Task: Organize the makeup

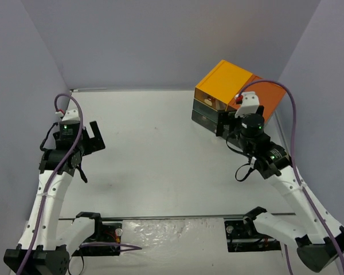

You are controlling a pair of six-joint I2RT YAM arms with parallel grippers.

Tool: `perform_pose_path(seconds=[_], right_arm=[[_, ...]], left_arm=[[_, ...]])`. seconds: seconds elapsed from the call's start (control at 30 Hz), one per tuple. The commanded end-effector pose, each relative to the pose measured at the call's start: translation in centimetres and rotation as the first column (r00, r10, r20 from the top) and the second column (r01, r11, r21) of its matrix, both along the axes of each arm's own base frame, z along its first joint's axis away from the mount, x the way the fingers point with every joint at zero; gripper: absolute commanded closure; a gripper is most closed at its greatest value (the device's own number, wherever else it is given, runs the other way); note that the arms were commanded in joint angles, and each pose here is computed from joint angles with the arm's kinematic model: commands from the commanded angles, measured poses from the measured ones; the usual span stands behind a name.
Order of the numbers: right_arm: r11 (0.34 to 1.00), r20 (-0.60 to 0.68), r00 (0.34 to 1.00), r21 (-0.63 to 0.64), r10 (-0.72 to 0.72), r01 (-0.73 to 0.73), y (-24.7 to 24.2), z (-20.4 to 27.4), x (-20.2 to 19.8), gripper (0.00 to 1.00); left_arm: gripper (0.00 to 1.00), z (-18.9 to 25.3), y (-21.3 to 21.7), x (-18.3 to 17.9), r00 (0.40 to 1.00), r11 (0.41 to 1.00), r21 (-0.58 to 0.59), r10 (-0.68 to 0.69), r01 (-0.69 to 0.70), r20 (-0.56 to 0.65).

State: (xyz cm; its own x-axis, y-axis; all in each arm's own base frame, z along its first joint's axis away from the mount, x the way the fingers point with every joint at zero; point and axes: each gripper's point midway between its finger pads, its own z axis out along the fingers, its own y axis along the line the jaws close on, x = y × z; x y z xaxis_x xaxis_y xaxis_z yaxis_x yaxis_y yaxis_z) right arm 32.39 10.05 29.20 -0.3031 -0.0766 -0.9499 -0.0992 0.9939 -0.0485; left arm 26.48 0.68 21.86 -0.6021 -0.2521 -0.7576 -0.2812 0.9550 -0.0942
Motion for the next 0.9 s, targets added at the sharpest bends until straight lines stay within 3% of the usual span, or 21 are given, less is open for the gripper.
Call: perform_pose_path(seconds=[0.0,0.3,0.53,0.87], right_arm=[[0.992,0.086,0.996,0.125,-0.031,0.021,-2.0,4.3,-4.3,0.0],[0.979,0.266,0.96,0.2,-0.085,0.031,-7.3,9.6,-12.6,0.0],[0.975,0.35,0.922,0.198,-0.167,0.102,-10.8,12.9,-15.8,0.0],[0.962,0.395,0.904,0.265,-0.162,0.057,-11.7,13.0,-18.2,0.0]], left_arm=[[0.03,7.3,-0.1,-1.1,0.99,0.999,0.021,-0.04,0.038,0.133],[0.03,14.0,1.0,-4.4,0.965,0.995,0.095,-0.06,0.036,0.255],[0.03,13.6,2.1,-5.6,0.973,0.993,0.121,-0.015,-0.014,0.228],[0.03,13.5,2.8,-7.5,0.964,0.992,0.111,0.036,-0.067,0.265]])
